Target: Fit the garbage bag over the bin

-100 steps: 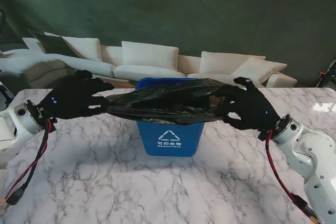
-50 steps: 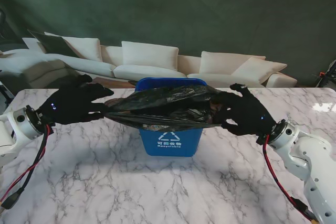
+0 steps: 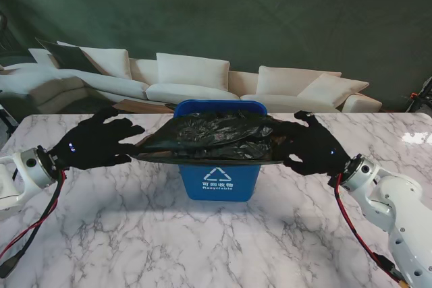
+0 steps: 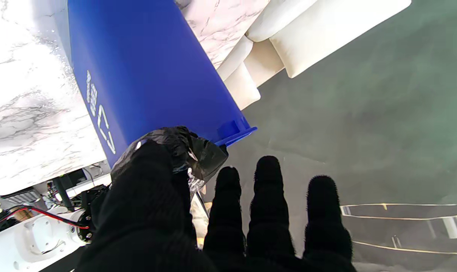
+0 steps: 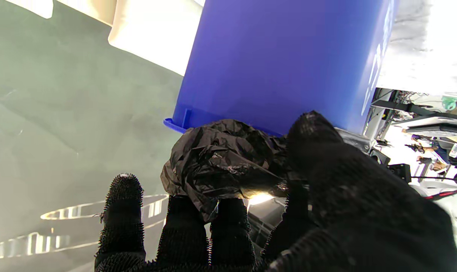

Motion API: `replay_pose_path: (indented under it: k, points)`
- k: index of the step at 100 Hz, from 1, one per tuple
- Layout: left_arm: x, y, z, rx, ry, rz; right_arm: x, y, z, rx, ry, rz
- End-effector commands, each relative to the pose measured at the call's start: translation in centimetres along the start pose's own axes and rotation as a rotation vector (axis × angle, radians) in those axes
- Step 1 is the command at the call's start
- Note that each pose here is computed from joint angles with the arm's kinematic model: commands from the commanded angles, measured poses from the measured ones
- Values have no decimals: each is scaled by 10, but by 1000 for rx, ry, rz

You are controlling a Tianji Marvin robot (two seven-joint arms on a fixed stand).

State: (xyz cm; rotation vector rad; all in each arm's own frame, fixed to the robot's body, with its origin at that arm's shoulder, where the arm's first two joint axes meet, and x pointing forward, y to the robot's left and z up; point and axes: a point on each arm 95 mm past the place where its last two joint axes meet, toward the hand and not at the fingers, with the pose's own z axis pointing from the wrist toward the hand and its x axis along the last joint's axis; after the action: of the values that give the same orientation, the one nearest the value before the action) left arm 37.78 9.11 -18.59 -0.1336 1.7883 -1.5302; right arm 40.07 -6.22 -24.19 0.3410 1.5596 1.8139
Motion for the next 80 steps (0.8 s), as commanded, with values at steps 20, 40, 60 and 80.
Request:
replay_pose_path:
  k: [20,40,60,80]
  points:
    - [-2,18,1,-68,-39,11,-4,-13,-5,62,-45,11]
    - [0,26,5,-99,-52,-10,-4,-20,-6,84,-81,38]
    - [1,29,6,-89,-62,-43,-3,-21,-9,62,-113,69]
    - [2,30,6,-92,-57,-57,-3,-17,-13,-1,-175,141]
